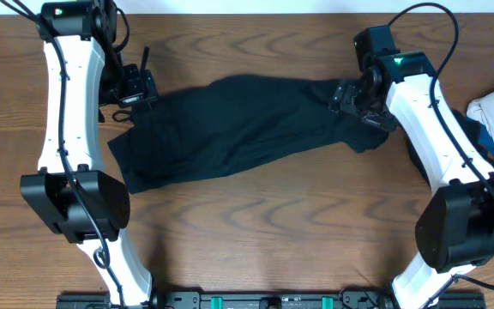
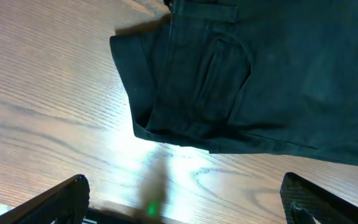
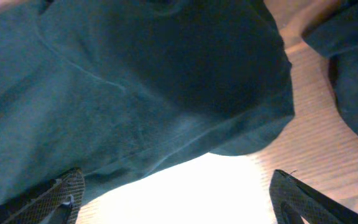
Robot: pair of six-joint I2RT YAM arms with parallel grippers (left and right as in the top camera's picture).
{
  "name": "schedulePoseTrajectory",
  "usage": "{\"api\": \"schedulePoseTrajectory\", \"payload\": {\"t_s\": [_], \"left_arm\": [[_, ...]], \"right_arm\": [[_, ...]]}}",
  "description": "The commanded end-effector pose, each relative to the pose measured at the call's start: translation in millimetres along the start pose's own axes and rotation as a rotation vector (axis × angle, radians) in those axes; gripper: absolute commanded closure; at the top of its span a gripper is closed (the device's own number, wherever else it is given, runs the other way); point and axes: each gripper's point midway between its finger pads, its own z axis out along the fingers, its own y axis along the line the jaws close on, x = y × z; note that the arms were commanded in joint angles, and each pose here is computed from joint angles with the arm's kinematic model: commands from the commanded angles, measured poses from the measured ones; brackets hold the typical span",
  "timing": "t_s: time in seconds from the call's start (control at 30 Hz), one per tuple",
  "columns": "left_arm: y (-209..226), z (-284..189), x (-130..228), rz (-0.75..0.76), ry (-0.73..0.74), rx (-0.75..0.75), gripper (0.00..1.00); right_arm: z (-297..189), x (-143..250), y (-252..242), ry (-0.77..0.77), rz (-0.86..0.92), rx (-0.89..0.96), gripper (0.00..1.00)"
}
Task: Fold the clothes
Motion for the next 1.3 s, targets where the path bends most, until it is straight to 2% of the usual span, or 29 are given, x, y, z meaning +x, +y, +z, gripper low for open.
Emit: {"api": "schedulePoseTrajectory", "payload": {"t_s": [0.0, 0.1, 0.2, 0.33, 0.63, 0.77, 0.83, 0.97, 1.1, 1.2, 1.27], "left_arm": [[-9, -4, 14, 0.008, 0.059, 0.068, 0.02], [-35, -7, 19, 0.068, 0.08, 0.207, 0.02], [-55, -10, 26, 0.139, 0.095, 0.284, 0.02], [-71, -6, 36, 0.199, 0.118, 0.284, 0.02], [-99, 31, 40, 0.265, 0.13, 0.279, 0.02], [-103, 51, 41, 0.258, 0.149, 0.296, 0.02], [-105, 62, 43, 0.26, 0.159, 0.31, 0.02], [-105, 80, 44, 0.259, 0.167, 0.308, 0.02], [-107, 92, 44, 0.259, 0.164, 0.313, 0.02], [-107, 99, 43, 0.26, 0.157, 0.316, 0.02], [-108, 102, 42, 0.265, 0.149, 0.318, 0.02]], "right_arm": [[-26, -7, 19, -0.041, -0.071, -0.139, 0.07], [-36, -4, 43, -0.026, -0.115, -0.28, 0.03], [-34, -3, 36, -0.016, -0.11, -0.249, 0.01], [-28, 4, 5, 0.039, -0.066, -0.15, 0.01], [-21, 19, -23, 0.144, -0.016, -0.124, 0.03], [-17, 33, -16, 0.2, -0.062, -0.182, 0.15], [-14, 38, -17, 0.208, -0.128, -0.183, 0.28], [-7, 50, -16, 0.228, -0.279, -0.192, 0.64], [11, 64, -17, 0.247, -0.332, -0.19, 0.87], [30, 66, -17, 0.224, -0.333, -0.199, 0.99], [42, 67, -14, 0.202, -0.333, -0.219, 0.99]]}}
